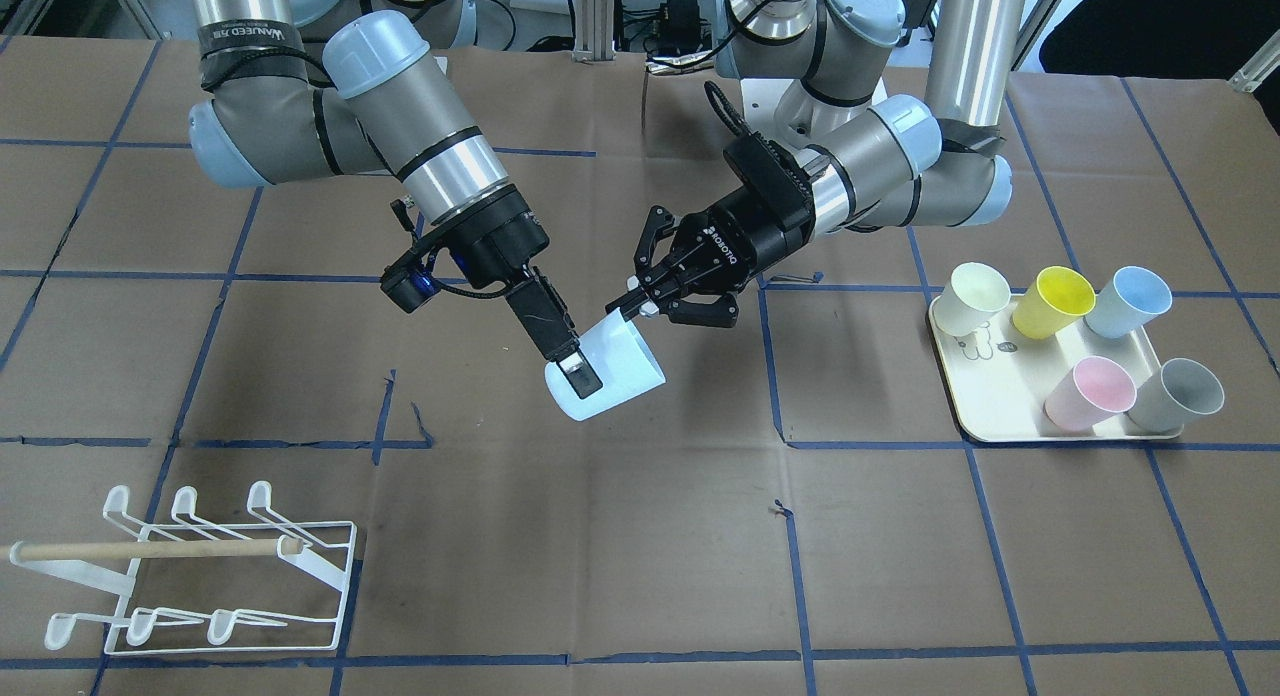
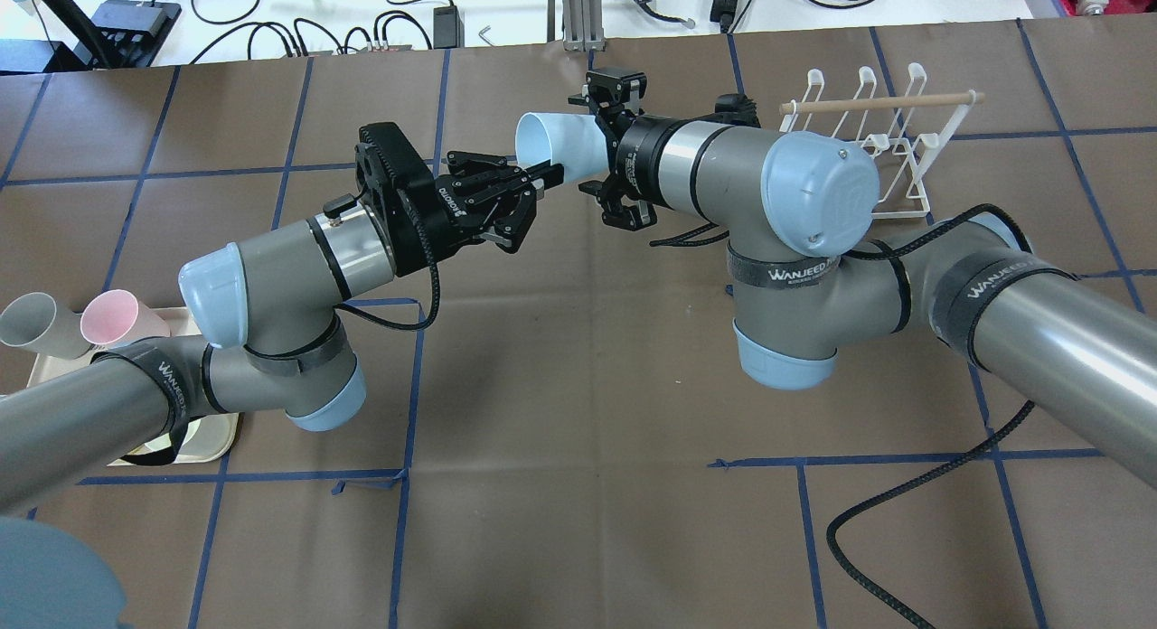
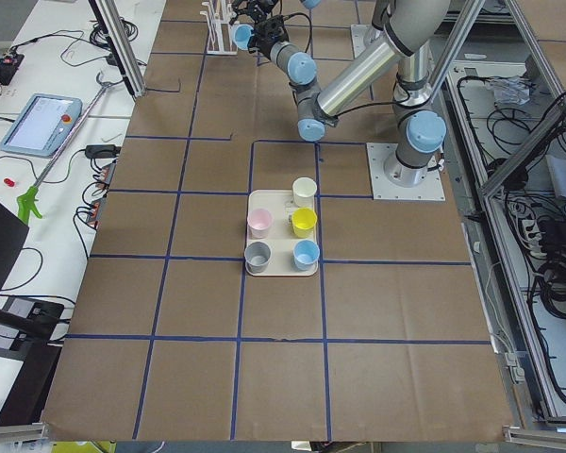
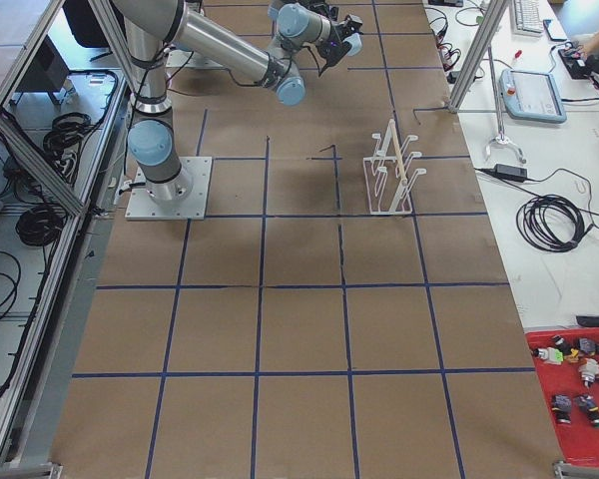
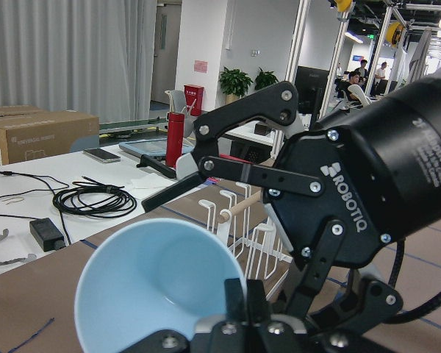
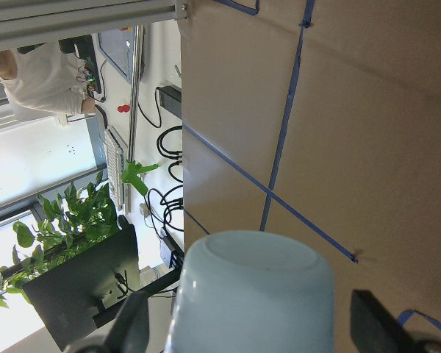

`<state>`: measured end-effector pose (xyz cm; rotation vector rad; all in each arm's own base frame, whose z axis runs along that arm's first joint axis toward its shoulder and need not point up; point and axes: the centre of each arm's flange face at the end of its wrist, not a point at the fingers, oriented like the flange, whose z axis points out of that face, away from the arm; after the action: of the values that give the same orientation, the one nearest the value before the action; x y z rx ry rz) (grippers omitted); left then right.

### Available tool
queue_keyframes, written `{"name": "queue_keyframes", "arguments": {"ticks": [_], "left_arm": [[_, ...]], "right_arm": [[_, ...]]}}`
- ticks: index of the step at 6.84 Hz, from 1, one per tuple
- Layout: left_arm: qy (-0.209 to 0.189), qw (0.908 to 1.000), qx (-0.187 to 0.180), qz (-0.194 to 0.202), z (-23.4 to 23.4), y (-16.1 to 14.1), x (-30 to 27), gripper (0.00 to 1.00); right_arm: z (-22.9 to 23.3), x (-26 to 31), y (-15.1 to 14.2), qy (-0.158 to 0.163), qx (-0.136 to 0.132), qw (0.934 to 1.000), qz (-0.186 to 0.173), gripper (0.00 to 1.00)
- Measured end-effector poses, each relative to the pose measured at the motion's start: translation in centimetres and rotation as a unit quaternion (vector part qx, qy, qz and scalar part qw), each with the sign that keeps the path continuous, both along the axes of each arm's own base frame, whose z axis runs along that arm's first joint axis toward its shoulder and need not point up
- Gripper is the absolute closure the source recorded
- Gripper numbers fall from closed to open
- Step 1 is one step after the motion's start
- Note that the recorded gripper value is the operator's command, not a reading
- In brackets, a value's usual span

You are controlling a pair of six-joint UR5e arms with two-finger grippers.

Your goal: Transfer IKEA cup to right arm and place on rack

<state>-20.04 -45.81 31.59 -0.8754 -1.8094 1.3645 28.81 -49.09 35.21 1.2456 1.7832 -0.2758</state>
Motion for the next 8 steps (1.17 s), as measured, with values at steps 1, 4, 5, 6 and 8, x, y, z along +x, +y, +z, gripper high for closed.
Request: {"name": "queue_keyframes", "arguments": {"ticks": [1, 4, 5, 6, 8], "left_arm": [[0.0, 1.0, -0.001, 0.0, -0.04, 0.01, -0.01, 0.99], [0.0, 1.0, -0.002, 0.0, -0.08, 0.01, -0.01, 0.99], [0.0, 1.0, -0.001, 0.0, -0.1, 0.0, 0.01, 0.99], [0.0, 1.0, -0.001, 0.0, -0.11, 0.01, 0.0, 0.96], [0.001, 1.0, 0.001, 0.0, -0.11, 0.0, 0.0, 0.54]], "right_arm": [[-0.12, 0.06, -0.05, 0.0, 0.001, 1.0, 0.001, 0.04], [-0.13, 0.13, -0.15, 0.001, 0.0, 1.0, 0.001, 0.27], [-0.12, 0.13, -0.16, 0.001, 0.0, 1.0, 0.002, 0.27], [-0.12, 0.13, -0.16, 0.001, 0.0, 1.0, 0.002, 0.33], [0.02, 0.13, -0.14, 0.002, -0.003, 1.0, 0.003, 0.48]]}}
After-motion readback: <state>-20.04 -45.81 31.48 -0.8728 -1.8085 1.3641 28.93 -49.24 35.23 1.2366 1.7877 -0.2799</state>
